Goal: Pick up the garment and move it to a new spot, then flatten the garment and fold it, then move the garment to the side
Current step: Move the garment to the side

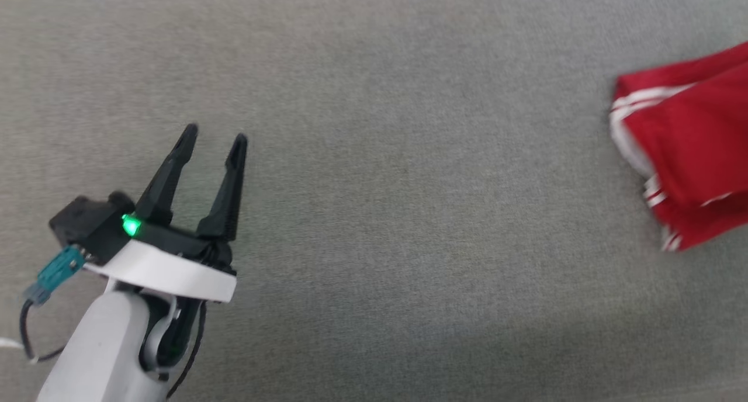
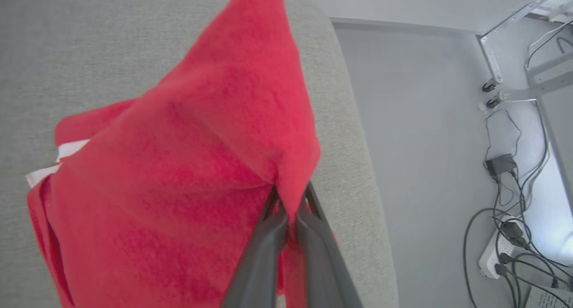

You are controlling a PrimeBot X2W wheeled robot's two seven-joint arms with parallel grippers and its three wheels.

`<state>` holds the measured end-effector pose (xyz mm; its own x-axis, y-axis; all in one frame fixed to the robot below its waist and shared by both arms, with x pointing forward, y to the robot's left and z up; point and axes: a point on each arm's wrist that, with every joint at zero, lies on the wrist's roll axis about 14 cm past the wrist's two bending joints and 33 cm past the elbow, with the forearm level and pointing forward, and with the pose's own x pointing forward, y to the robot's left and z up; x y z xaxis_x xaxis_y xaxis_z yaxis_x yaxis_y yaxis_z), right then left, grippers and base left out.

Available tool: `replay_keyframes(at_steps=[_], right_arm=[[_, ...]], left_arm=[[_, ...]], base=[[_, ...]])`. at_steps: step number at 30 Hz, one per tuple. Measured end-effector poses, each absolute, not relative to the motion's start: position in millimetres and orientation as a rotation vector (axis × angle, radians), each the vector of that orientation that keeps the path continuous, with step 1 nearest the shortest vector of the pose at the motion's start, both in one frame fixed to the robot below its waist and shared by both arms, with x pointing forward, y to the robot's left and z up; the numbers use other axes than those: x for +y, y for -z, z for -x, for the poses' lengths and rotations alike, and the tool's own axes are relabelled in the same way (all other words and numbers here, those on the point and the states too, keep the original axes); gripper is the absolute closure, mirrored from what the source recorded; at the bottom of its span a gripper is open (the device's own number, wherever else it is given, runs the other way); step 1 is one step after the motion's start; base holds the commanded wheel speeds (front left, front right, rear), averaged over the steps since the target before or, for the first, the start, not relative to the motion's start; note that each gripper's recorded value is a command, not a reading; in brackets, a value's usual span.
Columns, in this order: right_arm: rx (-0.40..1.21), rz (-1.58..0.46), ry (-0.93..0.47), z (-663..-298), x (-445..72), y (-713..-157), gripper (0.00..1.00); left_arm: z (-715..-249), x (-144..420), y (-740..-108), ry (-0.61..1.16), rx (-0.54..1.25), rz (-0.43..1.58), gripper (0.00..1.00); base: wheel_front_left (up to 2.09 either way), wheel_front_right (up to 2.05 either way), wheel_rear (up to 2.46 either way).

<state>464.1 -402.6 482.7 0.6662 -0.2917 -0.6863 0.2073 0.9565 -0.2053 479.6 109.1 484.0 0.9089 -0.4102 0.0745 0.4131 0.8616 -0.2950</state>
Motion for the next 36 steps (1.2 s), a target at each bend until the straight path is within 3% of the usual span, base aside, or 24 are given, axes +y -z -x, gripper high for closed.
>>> replay_keyframes(at_steps=[14,26,28,29,30,31,32,36], right_arm=[[0.739,0.292,0.517,-464,-483,-488,1.00],[0.770,0.312,0.534,-472,-481,-444,0.99],[0.768,0.312,0.534,-472,-480,-441,0.65],[0.766,0.314,0.536,-473,-480,-441,0.53],[0.761,0.311,0.541,-473,-482,-443,0.17],[0.755,0.311,0.544,-474,-482,-444,0.17],[0.755,0.308,0.549,-473,-483,-445,0.00],[0.725,0.296,0.550,-477,-483,-456,0.00]], left_arm=[[-501,44,-471,0.638,0.011,0.329,0.00],[-508,38,-455,0.667,0.040,0.328,0.00],[-509,39,-454,0.665,0.042,0.325,0.00],[-510,40,-454,0.661,0.040,0.325,0.00],[-511,41,-455,0.656,0.036,0.325,0.00],[-512,43,-457,0.651,0.032,0.327,0.00],[-513,44,-458,0.647,0.027,0.327,0.00],[-512,54,-465,0.619,0.014,0.321,0.00]], base=[[0.00,0.00,0.00],[0.00,0.00,0.00],[0.00,0.00,0.00],[0.00,0.00,0.00],[0.00,0.00,0.00],[0.00,0.00,0.00],[0.00,0.00,0.00],[0.00,0.00,0.00]])
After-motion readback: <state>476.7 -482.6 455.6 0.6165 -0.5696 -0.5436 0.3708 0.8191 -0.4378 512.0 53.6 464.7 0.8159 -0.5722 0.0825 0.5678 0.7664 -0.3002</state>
